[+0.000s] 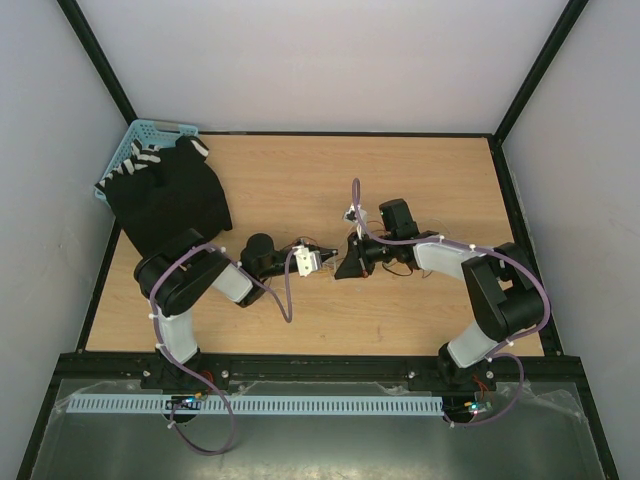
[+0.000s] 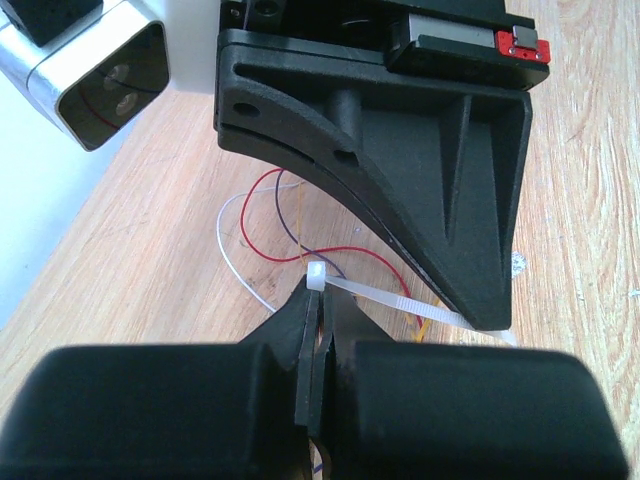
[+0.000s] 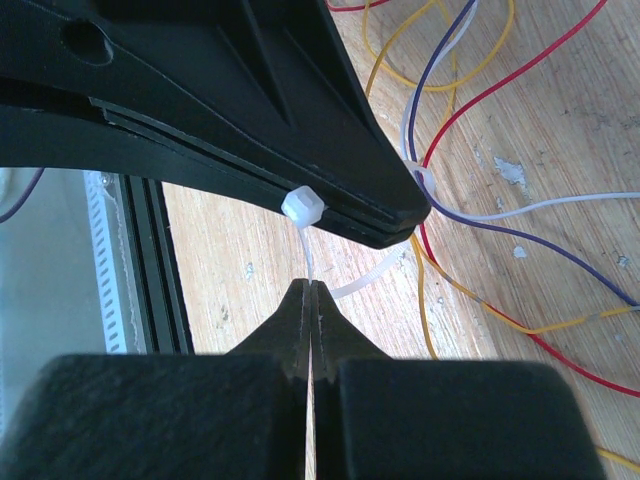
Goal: Zip-tie the wires
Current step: Tie the cable at the center of the board.
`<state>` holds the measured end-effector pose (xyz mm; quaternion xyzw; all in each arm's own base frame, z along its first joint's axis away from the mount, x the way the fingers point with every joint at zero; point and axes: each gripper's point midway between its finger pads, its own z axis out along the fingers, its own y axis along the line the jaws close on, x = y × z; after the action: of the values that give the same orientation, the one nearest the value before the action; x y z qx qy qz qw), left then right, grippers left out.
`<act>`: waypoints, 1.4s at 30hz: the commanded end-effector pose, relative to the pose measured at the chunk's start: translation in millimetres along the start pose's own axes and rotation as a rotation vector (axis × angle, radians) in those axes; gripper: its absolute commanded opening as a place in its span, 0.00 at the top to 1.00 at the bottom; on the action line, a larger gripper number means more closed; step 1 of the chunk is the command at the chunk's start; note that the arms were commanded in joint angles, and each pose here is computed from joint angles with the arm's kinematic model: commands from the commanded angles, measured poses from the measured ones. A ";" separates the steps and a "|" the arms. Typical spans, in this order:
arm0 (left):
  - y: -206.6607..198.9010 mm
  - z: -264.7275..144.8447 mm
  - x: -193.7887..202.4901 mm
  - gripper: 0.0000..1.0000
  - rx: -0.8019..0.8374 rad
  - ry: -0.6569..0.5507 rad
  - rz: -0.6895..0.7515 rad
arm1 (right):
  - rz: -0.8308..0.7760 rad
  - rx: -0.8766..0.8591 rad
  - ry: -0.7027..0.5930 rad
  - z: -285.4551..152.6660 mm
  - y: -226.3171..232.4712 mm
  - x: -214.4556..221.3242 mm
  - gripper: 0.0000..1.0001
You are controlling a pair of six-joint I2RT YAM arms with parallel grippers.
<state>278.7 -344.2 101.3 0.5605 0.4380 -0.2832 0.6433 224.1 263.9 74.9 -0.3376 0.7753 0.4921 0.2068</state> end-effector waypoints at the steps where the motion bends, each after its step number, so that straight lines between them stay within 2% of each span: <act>1: -2.1 1.1 -4.7 1.00 0.004 -0.027 0.042 | -0.033 -0.019 -0.020 -1.1 6.1 -13.7 1.00; 42: -6.1 1.3 1.4 1.00 0.006 -0.009 0.059 | 0.006 0.027 -0.080 -11.3 -2.3 -42.5 1.00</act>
<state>279.5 -344.1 99.1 0.5675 0.4300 -0.2682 0.6489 242.5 263.0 88.8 -0.3060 0.7848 0.4936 0.2164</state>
